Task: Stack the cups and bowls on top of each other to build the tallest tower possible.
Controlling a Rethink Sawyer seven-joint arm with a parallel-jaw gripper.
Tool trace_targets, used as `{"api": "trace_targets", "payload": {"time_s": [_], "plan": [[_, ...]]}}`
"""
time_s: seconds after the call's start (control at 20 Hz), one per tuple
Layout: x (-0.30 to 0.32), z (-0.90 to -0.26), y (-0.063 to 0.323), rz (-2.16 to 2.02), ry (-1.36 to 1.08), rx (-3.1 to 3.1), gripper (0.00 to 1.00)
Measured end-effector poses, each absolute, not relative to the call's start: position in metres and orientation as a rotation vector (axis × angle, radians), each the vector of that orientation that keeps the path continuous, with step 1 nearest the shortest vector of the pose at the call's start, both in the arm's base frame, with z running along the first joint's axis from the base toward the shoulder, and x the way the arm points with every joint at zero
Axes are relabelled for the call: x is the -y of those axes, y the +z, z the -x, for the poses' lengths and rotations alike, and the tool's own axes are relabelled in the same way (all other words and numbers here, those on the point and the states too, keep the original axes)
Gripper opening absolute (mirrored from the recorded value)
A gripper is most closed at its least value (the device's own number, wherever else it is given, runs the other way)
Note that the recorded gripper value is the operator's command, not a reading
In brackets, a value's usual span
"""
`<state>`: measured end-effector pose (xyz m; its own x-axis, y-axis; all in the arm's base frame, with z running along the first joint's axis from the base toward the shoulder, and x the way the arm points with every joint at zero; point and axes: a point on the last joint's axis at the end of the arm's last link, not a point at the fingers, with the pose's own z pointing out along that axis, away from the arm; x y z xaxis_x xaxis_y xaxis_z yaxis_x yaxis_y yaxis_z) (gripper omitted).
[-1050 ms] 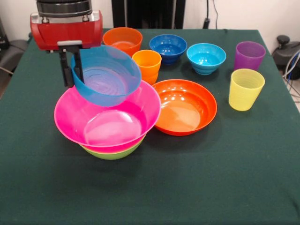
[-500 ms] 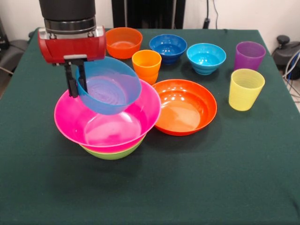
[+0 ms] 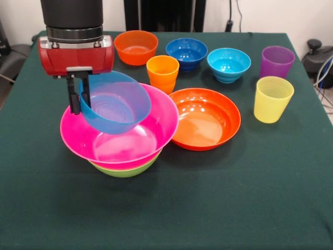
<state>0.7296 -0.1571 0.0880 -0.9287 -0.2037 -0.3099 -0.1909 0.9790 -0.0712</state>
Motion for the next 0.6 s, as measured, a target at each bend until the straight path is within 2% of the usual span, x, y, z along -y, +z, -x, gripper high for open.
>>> {"api": "trace_targets", "payload": {"time_s": [0.6], "plan": [[0.153,-0.722,0.065,0.278,-0.014,-2.83,0.0]]}}
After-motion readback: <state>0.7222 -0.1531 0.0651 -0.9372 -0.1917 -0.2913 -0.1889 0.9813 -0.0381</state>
